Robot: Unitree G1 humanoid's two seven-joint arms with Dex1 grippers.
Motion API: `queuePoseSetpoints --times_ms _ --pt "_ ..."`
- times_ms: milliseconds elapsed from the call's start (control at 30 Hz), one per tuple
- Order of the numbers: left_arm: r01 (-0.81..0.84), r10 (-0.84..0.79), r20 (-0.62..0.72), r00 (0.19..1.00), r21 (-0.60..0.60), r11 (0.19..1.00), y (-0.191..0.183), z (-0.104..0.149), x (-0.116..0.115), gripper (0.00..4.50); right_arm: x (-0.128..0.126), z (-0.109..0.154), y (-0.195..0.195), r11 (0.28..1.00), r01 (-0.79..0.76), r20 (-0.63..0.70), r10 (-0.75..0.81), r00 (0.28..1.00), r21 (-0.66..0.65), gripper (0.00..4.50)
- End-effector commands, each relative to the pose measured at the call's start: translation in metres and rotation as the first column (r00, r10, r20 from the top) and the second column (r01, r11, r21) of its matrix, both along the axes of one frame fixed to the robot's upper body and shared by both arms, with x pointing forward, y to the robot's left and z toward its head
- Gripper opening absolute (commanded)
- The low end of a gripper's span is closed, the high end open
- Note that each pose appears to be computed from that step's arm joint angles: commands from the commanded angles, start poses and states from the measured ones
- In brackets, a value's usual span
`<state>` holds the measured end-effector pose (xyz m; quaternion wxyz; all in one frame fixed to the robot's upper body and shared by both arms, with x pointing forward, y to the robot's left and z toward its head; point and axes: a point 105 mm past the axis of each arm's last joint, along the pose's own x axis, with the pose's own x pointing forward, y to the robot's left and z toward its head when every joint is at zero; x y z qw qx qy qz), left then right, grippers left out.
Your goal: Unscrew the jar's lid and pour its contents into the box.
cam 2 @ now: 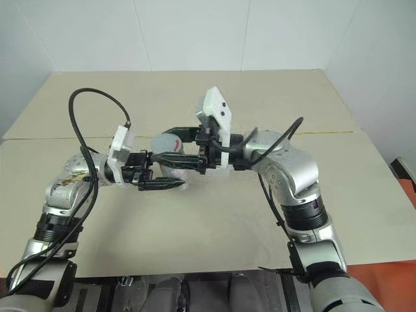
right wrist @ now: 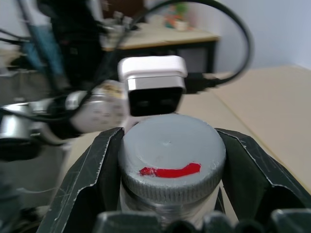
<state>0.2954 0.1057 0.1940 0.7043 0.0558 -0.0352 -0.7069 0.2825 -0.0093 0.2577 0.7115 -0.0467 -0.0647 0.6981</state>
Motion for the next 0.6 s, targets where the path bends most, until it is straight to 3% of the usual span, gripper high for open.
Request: queuePoseSetpoints --times_ms 33,267,600 --pt "0.091 -0.091 0.004 0.996 -0.039 0.995 0.005 0.017 -0.007 2.97 -0.016 0.012 -0.01 0.986 -0.163 0.032 0.162 0.986 0.025 2.79" --pt "0.176 -0.176 0.007 0.984 -0.017 0.984 -0.001 0.016 -0.013 2.97 -0.024 0.008 -0.008 0.958 -0.286 0.015 0.286 0.958 -0.011 2.79" --pt "0.171 -0.17 0.018 0.985 -0.018 0.985 -0.002 0.014 -0.012 2.97 -0.025 0.011 0.002 0.946 -0.324 0.029 0.324 0.946 -0.007 2.79"
